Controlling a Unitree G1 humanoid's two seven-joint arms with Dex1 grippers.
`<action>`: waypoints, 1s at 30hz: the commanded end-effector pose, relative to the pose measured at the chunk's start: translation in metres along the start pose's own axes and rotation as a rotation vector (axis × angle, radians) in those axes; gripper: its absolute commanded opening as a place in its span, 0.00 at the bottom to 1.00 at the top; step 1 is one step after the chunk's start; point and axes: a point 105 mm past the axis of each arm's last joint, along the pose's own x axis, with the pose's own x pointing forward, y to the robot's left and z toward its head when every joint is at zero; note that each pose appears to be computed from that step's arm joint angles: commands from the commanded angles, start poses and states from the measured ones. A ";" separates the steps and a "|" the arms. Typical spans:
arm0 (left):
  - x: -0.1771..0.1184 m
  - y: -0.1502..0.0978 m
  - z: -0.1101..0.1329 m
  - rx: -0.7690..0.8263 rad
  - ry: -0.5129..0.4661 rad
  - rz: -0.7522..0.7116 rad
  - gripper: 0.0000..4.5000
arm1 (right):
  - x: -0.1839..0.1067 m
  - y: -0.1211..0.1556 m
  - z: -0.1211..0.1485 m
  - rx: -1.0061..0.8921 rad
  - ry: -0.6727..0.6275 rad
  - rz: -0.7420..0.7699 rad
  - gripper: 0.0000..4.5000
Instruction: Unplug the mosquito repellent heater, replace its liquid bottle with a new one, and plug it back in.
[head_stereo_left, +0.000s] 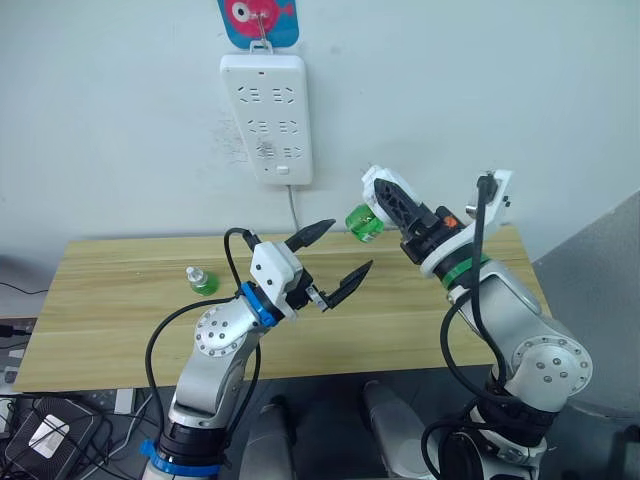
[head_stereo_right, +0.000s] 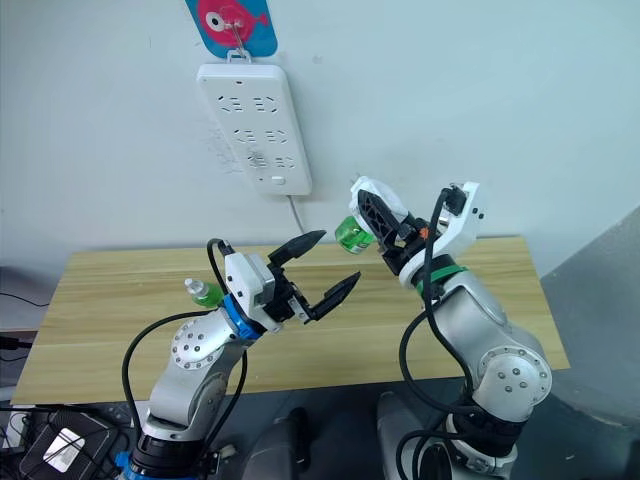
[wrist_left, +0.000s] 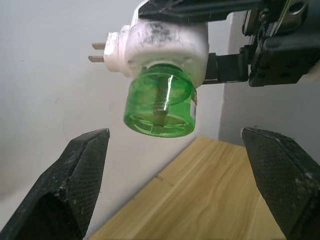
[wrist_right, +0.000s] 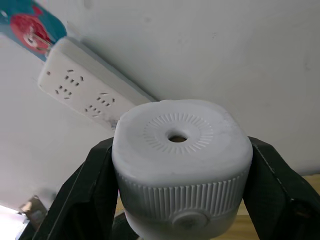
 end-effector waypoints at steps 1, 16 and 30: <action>0.010 0.001 0.018 0.043 -0.082 0.015 1.00 | -0.005 0.013 0.003 0.137 -0.025 0.050 0.66; 0.021 0.001 0.029 0.040 -0.139 -0.019 1.00 | -0.008 0.027 0.004 0.236 0.028 0.079 0.66; 0.023 0.006 0.039 0.047 -0.157 -0.031 0.51 | -0.009 0.024 0.001 0.226 0.045 0.079 0.66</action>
